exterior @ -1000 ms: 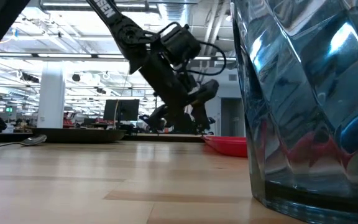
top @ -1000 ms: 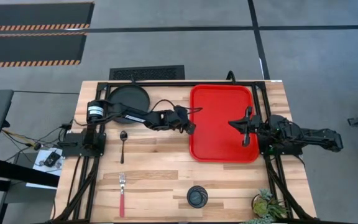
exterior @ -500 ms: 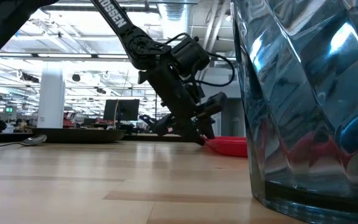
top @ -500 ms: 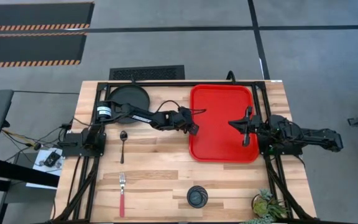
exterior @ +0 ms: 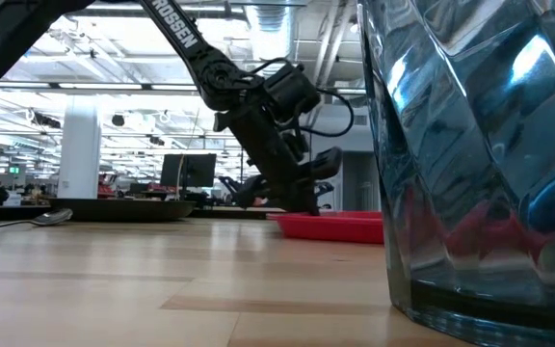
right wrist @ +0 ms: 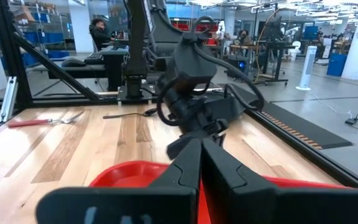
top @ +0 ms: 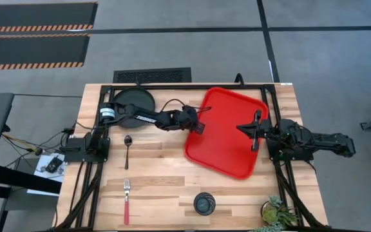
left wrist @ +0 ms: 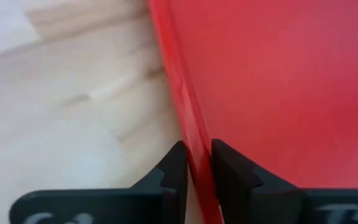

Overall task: Pick and place plate/cup/fork/spoon on tray
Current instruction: Prepare the red serving tray

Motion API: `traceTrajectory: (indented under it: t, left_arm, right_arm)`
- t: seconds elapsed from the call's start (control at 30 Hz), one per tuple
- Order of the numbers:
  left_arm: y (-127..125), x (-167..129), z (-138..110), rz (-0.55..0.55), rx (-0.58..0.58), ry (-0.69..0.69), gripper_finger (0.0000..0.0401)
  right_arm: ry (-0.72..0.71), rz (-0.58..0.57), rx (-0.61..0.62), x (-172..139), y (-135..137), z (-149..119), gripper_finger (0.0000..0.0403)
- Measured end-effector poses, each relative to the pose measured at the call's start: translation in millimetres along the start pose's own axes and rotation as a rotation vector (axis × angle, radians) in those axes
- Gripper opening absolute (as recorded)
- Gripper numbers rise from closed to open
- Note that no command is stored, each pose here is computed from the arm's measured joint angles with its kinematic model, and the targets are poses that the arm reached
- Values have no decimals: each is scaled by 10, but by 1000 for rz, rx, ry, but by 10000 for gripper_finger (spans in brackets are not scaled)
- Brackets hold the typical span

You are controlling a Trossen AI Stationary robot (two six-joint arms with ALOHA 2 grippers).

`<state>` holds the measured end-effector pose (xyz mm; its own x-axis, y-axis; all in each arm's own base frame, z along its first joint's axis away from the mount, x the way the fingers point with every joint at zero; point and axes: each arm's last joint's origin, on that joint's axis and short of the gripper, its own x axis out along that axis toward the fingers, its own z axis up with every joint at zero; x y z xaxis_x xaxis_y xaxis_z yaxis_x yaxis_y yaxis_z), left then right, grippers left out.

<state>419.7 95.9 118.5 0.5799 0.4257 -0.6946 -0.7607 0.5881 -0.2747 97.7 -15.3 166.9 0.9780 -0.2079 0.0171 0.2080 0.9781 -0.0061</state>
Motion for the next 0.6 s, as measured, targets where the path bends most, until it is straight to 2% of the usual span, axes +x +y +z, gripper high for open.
traceTrajectory:
  t: [0.37, 0.6]
  left_arm:
    - [99, 38, 115, 21, -6, -47, 34]
    - [156, -74, 339, 4, 4, -103, 33]
  right_arm:
    - [0, 0, 0, 0, 0, -1, 38]
    - [0, 0, 0, 0, 0, -1, 38]
